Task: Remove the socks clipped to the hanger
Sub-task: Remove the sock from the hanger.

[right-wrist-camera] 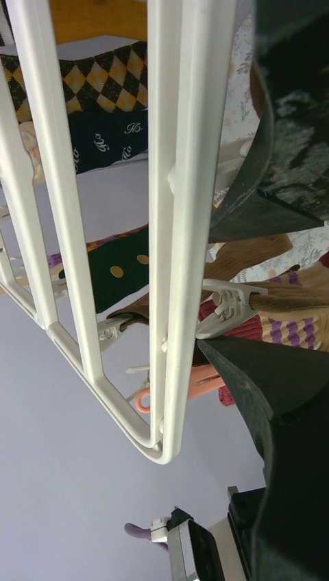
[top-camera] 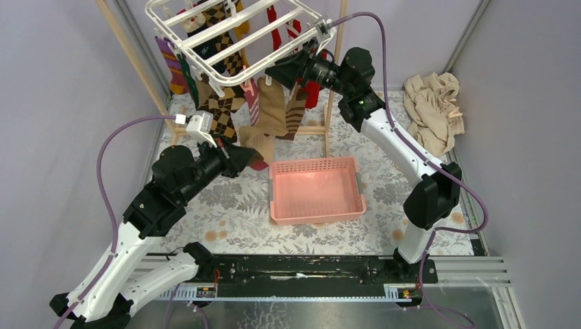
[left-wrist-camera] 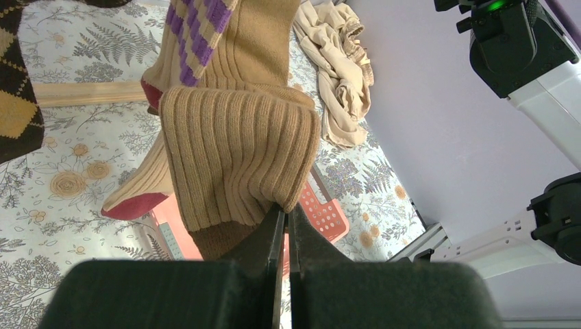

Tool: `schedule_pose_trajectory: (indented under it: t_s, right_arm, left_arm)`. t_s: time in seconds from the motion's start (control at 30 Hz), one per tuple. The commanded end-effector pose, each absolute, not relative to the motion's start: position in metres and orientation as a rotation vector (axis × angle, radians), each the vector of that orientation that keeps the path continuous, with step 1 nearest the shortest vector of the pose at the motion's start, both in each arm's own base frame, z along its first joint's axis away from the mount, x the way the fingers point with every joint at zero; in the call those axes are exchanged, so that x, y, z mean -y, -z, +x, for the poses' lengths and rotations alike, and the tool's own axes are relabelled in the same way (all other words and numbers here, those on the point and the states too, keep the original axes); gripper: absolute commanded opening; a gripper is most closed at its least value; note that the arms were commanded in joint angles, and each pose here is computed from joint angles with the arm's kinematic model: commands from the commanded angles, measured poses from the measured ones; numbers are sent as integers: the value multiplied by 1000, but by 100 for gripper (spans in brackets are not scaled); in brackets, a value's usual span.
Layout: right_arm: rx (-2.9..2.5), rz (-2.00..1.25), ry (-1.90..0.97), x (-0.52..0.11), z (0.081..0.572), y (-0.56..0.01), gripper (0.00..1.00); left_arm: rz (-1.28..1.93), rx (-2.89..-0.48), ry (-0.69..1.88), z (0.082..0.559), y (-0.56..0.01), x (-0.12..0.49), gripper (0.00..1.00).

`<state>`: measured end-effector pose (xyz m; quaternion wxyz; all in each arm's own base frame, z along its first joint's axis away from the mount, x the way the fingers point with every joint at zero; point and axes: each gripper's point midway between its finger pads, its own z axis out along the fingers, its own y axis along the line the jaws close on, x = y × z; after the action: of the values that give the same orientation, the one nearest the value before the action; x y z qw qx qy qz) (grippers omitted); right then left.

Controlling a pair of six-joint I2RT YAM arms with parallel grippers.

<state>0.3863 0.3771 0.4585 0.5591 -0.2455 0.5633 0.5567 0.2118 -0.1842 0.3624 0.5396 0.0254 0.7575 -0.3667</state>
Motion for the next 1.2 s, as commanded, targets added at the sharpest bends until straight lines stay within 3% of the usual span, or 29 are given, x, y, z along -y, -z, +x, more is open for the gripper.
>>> schedule_pose_trajectory:
  t_s: [0.0, 0.2, 0.37, 0.63, 1.17]
  right_arm:
    - [-1189, -611, -1330, -373, 372, -502, 55]
    - [-1178, -625, -1348, -374, 369, -506, 25]
    - [-1181, -632, -1359, -373, 365, -504, 13]
    - [-1184, -617, -1358, -371, 363, -504, 9]
    - [-1220, -605, -1314, -367, 366, -497, 11]
  left_arm:
    - [83, -1760, 890, 205, -378, 183, 0]
    - [85, -1762, 887, 205, -377, 182, 0]
    - [85, -1765, 885, 205, -377, 182, 0]
    - [86, -1775, 881, 203, -379, 180, 0]
    - [146, -1878, 985, 174, -336, 188, 0]
